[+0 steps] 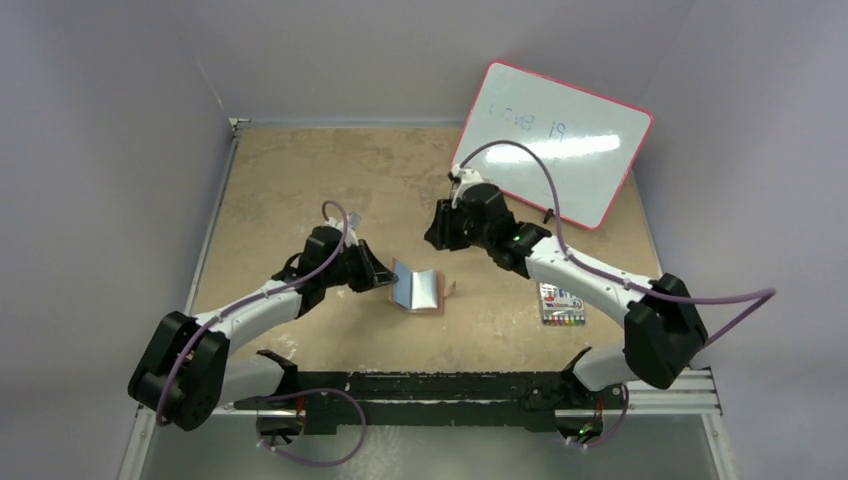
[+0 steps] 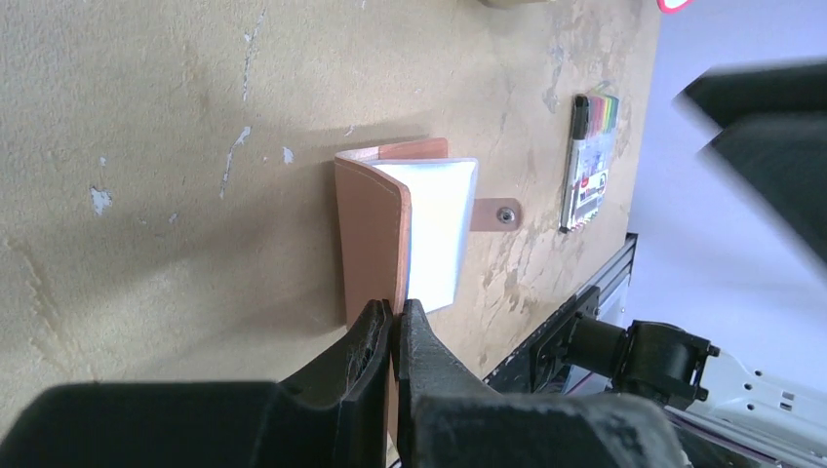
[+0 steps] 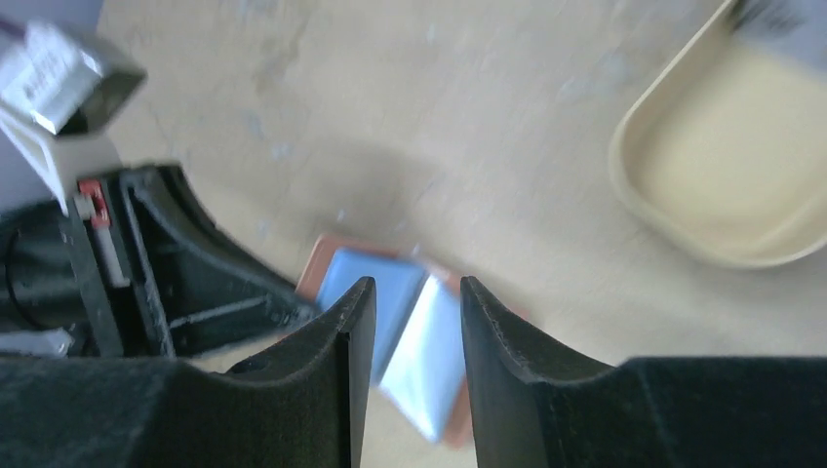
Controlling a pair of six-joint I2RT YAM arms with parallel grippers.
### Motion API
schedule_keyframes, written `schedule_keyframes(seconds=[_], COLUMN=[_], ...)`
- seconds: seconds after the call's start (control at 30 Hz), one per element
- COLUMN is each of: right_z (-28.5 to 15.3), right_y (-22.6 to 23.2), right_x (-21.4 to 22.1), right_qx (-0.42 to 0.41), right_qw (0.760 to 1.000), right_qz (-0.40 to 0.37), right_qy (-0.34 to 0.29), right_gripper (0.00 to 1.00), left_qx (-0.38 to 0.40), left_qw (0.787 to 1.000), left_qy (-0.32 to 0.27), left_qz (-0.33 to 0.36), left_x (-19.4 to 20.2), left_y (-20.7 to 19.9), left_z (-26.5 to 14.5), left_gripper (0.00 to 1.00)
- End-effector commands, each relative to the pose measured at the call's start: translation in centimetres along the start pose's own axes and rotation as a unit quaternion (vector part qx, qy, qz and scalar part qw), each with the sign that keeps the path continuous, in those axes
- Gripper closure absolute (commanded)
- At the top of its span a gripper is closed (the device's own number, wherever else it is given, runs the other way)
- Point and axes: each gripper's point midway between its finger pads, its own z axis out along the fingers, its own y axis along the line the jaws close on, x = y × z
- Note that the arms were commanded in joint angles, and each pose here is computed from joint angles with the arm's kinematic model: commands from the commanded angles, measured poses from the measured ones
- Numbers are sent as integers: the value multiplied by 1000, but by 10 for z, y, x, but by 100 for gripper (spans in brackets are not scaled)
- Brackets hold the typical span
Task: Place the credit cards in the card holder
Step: Turn over the card slot in the card holder, then pick up the credit card from the storage box.
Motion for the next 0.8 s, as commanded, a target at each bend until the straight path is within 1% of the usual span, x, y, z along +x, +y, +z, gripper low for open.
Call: schedule_keyframes(seconds=[0.0, 0.03, 0.1, 0.2, 0.27, 0.37, 0.47, 0.53, 0.63, 0.77], right_z=[-23, -28, -36, -33, -24, -6, 9, 23, 40, 51], right_y=[-8, -11, -21, -44, -62, -88, -114, -130, -147, -152], right_x=[-82, -97, -119, -137, -144, -147, -159, -162, -158, -153], right_qx=[3, 10, 44, 93, 122, 142, 172, 178, 175, 152], right_qw=[990, 984, 970, 948, 936, 927, 908, 901, 891, 881], right_qz=[-84, -113, -167, -249, -288, -325, -362, -385, -417, -448], right_qy=[-117, -141, -169, -174, -161, -126, -118, -93, -48, -31], right_gripper=[60, 60, 58, 56, 53, 48, 39, 34, 32, 31], left_qx=[1, 1, 3, 2, 0, 4, 1, 0, 1, 13], left_qw=[999, 999, 999, 999, 999, 1000, 1000, 1000, 1000, 1000], left_qy=[5, 7, 9, 11, 9, 9, 12, 14, 15, 8], left_qz=[34, 33, 33, 31, 32, 30, 29, 27, 27, 19], left_x=[-7, -6, -4, -1, -1, 0, 3, 6, 7, 8], left_y=[-10, -9, -10, -8, -7, -8, -5, -2, -2, -5], left_z=[-2, -2, -3, -5, -6, -6, -7, -8, -9, -10], left_gripper=[100, 100, 100, 100, 100, 100, 100, 100, 100, 100])
